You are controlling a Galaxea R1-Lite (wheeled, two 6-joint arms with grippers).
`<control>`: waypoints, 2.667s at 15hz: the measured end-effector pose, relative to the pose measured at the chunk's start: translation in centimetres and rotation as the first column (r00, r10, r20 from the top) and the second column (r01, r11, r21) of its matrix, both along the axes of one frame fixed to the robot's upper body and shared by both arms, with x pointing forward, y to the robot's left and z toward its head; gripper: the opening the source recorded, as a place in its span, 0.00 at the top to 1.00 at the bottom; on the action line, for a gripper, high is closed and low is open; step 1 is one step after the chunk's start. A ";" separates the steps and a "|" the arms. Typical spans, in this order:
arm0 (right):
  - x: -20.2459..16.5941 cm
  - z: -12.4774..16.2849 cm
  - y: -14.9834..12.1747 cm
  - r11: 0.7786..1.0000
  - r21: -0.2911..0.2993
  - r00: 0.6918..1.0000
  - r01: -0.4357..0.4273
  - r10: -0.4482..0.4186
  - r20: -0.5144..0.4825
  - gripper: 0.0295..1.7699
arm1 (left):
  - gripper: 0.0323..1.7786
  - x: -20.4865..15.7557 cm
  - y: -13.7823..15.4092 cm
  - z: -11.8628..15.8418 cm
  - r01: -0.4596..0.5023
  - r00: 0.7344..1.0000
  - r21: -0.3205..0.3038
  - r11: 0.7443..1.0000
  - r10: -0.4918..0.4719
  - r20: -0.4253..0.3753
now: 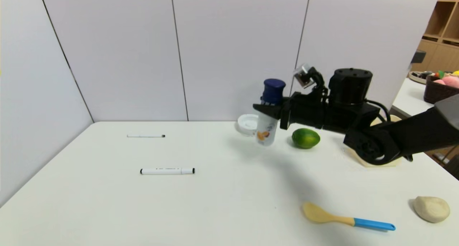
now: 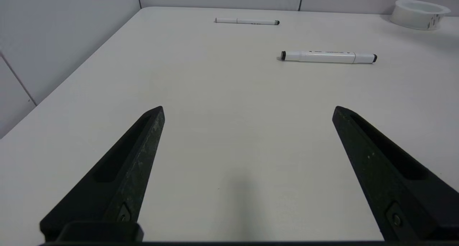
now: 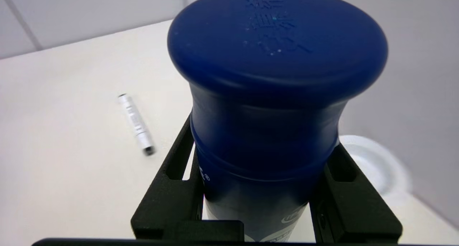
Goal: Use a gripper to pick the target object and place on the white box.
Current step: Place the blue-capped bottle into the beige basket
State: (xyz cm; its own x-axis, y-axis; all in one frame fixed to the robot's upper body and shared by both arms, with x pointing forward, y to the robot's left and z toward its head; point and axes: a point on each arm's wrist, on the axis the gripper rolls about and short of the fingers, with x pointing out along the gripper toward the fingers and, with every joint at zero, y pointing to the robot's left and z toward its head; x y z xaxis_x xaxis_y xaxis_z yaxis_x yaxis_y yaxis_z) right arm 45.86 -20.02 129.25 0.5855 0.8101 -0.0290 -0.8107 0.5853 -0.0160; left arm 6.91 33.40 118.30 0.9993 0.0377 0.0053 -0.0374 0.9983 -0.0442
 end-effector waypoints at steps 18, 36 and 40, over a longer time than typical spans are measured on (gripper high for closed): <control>1.0 6.9 -20.2 0.853 -0.016 0.852 0.521 -0.521 -0.041 0.57 | 0.05 0.0 0.0 0.0 0.000 1.000 0.000 1.000 0.000 0.000; -0.8 2.6 -25.2 0.779 -0.107 0.776 0.618 -0.626 -0.075 0.57 | 0.05 0.0 0.0 0.0 0.000 1.000 0.000 1.000 0.000 0.000; -0.9 0.7 -25.1 0.780 -0.116 0.779 0.614 -0.624 -0.071 0.57 | 0.05 0.0 0.0 0.0 0.000 1.000 0.000 1.000 0.000 0.000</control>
State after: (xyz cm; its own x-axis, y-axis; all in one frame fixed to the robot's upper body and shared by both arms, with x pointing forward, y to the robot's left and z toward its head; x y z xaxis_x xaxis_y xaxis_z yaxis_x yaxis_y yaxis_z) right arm 44.92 -45.09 129.98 0.9499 0.2658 -0.1645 -0.2736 0.9615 -0.0266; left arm 6.91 33.39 118.31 0.9993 0.0372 0.0057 -0.0369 0.9983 -0.0442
